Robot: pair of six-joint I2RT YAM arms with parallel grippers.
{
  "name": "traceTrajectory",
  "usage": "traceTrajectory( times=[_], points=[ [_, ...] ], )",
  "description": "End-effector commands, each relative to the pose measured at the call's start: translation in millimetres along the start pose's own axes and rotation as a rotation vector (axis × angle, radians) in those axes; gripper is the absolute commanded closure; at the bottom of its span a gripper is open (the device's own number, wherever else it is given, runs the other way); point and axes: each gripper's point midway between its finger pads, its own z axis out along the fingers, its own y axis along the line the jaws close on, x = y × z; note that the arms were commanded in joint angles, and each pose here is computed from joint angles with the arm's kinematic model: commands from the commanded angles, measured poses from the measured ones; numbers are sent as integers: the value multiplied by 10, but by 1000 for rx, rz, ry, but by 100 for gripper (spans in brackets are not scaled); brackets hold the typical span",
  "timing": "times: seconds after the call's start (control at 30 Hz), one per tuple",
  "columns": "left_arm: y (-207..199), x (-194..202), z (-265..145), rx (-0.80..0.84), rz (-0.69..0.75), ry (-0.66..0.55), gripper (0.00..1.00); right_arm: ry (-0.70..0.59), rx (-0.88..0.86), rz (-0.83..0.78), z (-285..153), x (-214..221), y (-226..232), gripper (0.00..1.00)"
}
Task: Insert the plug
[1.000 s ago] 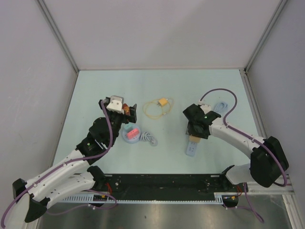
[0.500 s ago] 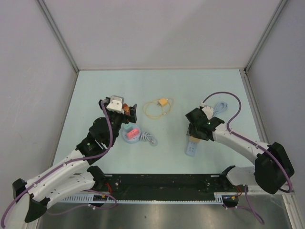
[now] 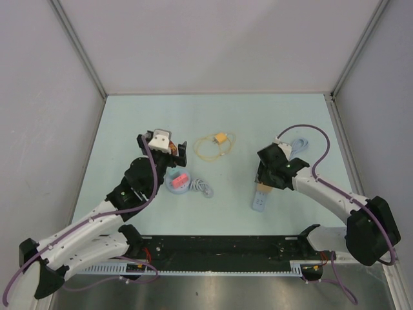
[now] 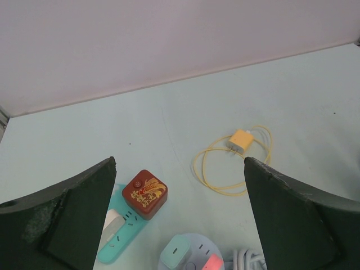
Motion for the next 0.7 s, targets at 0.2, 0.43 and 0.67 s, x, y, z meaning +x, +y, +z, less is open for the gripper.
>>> traceTrajectory(
  times=[0.2,0.43,0.67],
  points=[
    [-237,144,222,44,6,110,0,-223,-66,-7,360,-722,193,100],
    [-495,321,423,103,-14,206,0,-253,-143,-5,44,-839,258,54],
    [-682,665,849,153,-9,350,0,-340,-265,-11,-583,-1032,233,4]
  ],
)
